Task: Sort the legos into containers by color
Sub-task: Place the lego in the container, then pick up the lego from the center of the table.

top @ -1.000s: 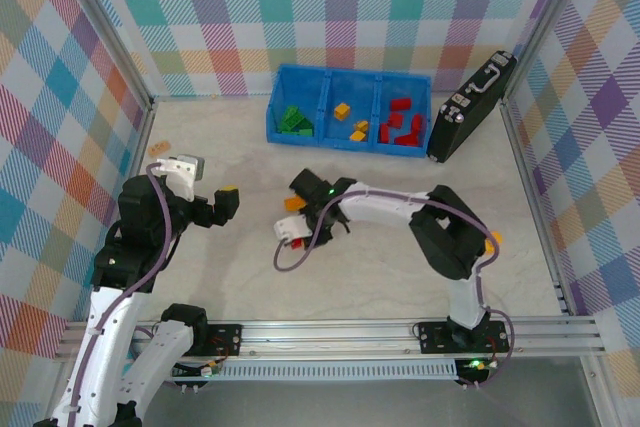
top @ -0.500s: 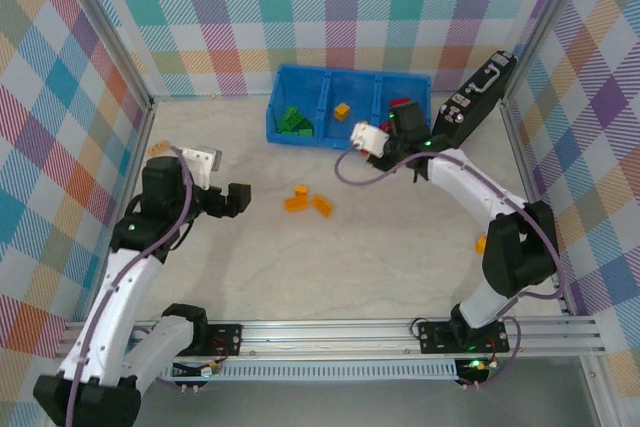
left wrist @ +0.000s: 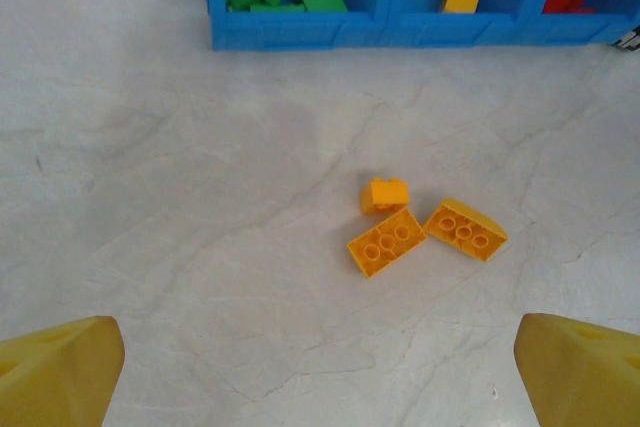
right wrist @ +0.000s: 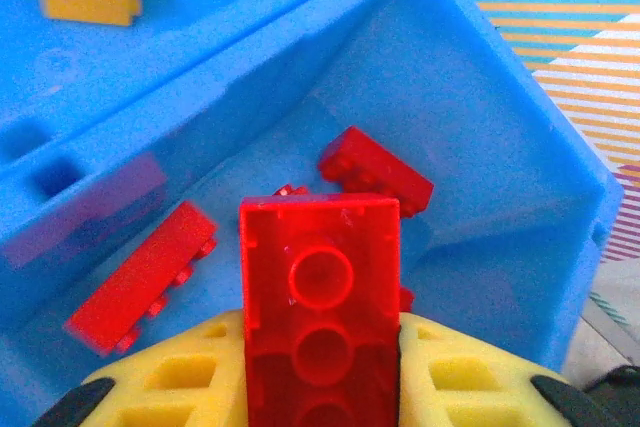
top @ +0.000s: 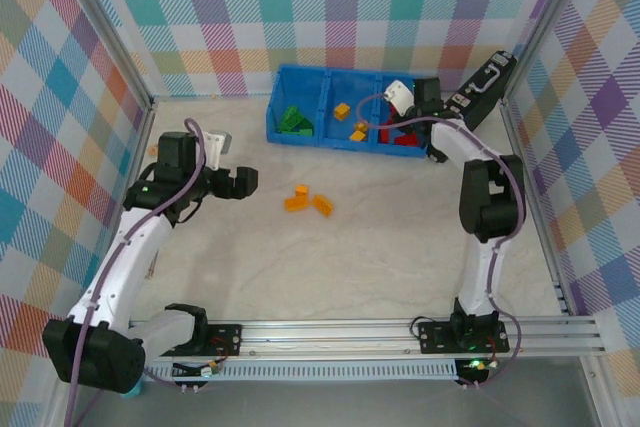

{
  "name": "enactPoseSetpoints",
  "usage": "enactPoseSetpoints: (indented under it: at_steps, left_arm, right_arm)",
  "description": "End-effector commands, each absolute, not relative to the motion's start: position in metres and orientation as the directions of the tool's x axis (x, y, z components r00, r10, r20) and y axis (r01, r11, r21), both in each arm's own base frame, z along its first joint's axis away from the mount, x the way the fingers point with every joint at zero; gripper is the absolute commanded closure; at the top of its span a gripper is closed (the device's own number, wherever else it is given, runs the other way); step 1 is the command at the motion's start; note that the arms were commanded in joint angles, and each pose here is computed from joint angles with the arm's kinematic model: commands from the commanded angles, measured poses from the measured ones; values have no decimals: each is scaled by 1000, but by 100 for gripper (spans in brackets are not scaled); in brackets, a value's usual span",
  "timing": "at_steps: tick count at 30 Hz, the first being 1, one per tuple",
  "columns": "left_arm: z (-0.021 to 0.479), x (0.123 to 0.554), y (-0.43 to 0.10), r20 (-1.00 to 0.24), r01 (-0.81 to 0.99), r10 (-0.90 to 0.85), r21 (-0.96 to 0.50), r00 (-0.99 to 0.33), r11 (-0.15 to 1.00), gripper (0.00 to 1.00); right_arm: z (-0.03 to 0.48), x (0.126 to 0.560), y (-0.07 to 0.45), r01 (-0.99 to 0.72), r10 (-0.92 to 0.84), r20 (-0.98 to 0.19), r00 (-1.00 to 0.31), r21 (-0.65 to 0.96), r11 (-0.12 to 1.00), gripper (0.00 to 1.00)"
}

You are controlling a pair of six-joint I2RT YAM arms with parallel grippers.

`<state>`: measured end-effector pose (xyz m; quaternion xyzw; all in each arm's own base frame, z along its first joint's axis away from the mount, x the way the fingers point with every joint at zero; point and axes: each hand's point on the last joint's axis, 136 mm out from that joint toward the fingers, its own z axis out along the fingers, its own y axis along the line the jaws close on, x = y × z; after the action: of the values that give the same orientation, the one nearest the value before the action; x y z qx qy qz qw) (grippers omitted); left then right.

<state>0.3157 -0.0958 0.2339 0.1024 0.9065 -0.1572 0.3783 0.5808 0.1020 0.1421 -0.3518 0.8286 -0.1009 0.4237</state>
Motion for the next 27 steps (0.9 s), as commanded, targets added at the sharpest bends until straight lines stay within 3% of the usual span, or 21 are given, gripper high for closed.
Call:
enactPoseSetpoints:
  at_steps: [1,11,16,21,27]
  left_arm:
    - [232,319,-107,-676,287,22,-283,-736,915,0]
    - [179,331,-145,-537,201,-61,-416,-841,887,0]
    - [153,333,-157,-509,333,198,-189,-838,924,0]
    - [129,341,-175,-450,617,516,-105,-729,780,0]
    - [106,362,-174,-395,746,691,20,-605,665,0]
  right_arm:
    - [151,608,97,-424,-624,-668,-404,-468,775,76]
    - [138,620,101,-435,-635,-669,-386,-475,765,57]
    - [159,618,107,-447,-641,-691,-334,-483,753,43]
    - [180,614,118,-490,-648,-710,-276,-476,730,37]
    - [202,606,127,-523,-648,-729,-223,-471,710,33]
